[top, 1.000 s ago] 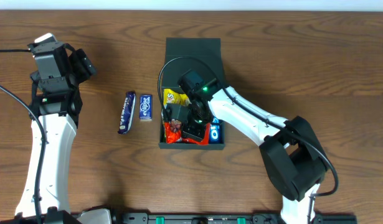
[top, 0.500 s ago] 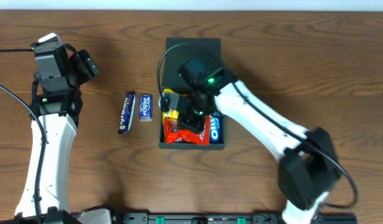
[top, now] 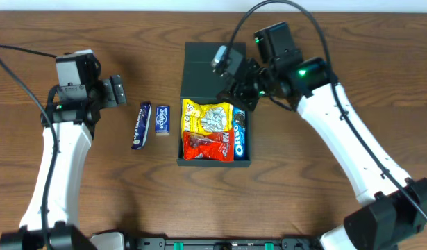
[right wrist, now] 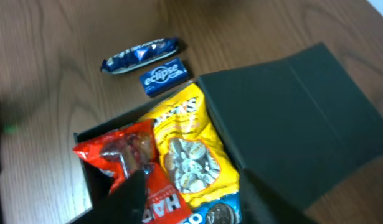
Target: Pack container
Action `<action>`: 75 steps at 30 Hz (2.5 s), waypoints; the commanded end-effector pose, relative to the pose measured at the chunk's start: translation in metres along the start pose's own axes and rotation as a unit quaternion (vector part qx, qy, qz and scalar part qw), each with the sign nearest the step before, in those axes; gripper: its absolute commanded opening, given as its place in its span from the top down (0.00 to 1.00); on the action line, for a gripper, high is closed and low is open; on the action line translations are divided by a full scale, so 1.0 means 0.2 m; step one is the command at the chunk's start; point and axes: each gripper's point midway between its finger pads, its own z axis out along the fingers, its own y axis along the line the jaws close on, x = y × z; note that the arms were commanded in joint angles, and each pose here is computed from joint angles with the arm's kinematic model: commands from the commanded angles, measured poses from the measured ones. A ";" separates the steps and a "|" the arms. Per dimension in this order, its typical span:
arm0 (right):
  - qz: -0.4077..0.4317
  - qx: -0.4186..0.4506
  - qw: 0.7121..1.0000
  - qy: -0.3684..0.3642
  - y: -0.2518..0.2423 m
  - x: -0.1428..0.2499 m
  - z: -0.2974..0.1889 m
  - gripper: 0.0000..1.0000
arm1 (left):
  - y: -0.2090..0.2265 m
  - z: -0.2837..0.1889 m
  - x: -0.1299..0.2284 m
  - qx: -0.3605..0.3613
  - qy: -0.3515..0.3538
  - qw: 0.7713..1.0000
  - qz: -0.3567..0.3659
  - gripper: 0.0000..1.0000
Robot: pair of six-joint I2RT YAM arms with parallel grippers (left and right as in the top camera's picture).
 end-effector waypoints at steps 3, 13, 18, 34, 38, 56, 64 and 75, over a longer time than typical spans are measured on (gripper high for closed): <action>0.028 -0.006 0.999 -0.029 -0.05 -0.03 -0.08 0.43 | -0.13 0.18 0.15 0.033 0.067 0.993 0.092 0.11; 0.040 0.002 0.999 -0.030 -0.09 -0.01 -0.10 0.42 | -0.31 0.39 0.39 0.062 0.142 0.971 0.180 0.23; 0.040 0.002 0.999 -0.030 -0.09 -0.01 -0.10 0.42 | -0.35 0.46 0.46 0.081 0.166 0.966 0.179 0.28; 0.040 0.002 0.999 -0.030 -0.09 -0.01 -0.10 0.42 | -0.37 0.55 0.57 0.098 0.194 0.954 0.208 0.42; 0.040 0.002 0.999 -0.030 -0.09 -0.01 -0.10 0.41 | -0.37 0.56 0.55 0.096 0.186 0.956 0.207 0.53; 0.058 0.019 0.998 -0.028 -0.16 0.02 -0.13 0.41 | -0.38 0.56 0.54 0.091 0.186 0.962 0.178 0.92; 0.139 0.056 0.988 -0.038 -0.35 0.10 -0.24 0.41 | -0.41 0.41 0.28 0.087 0.145 0.977 0.129 0.94; 0.225 0.104 0.967 -0.053 -0.58 0.25 -0.41 0.42 | -1.00 0.00 0.06 0.181 0.059 0.973 0.134 0.94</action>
